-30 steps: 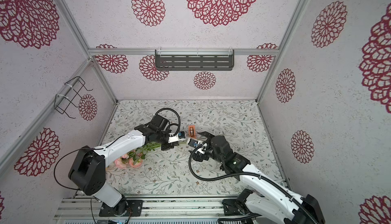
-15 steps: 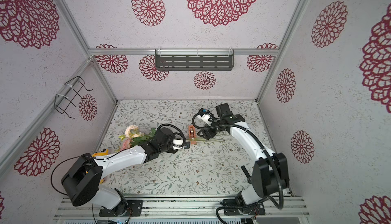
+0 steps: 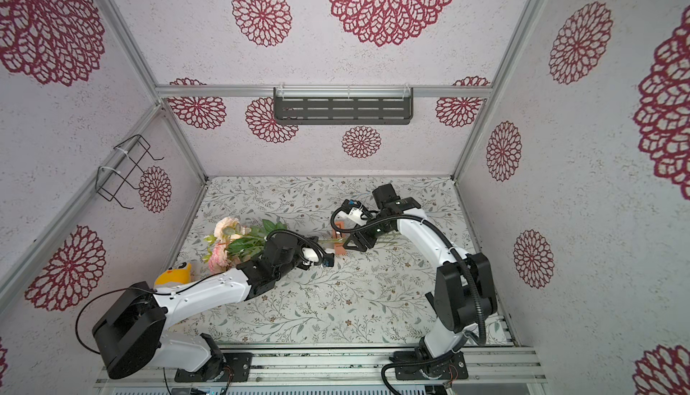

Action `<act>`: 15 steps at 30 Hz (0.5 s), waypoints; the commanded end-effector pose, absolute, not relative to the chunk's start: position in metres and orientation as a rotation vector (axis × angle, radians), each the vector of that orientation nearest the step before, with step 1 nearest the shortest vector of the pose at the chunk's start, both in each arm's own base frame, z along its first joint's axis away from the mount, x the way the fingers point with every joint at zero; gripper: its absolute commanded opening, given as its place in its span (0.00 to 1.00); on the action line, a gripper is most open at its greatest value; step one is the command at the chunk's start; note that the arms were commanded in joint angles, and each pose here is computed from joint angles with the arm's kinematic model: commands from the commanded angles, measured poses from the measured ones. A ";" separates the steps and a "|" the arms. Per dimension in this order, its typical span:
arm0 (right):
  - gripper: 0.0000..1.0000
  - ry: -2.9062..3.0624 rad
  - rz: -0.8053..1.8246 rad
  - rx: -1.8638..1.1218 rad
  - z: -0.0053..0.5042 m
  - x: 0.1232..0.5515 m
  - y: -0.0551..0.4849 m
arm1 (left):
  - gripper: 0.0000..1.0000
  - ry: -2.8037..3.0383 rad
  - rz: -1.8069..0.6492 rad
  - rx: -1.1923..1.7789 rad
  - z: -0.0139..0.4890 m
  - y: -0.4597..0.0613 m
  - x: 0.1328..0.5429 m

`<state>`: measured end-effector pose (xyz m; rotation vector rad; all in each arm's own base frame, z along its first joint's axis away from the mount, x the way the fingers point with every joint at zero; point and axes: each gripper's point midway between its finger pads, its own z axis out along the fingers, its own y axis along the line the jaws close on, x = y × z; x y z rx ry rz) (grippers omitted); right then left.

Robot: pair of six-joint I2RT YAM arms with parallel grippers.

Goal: Wrap bouquets with tape
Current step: Wrap the tape around the bouquet.

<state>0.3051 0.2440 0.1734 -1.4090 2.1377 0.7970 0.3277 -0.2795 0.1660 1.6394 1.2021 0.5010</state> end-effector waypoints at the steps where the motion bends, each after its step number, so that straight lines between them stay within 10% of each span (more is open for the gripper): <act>1: 0.54 2.059 0.738 -1.484 0.186 0.303 0.252 | 0.00 1.107 0.526 1.579 0.196 -0.288 0.326; 15: 0.11 2.018 0.504 -1.501 0.160 0.319 0.251 | 0.00 1.137 0.451 1.541 0.200 -0.290 0.317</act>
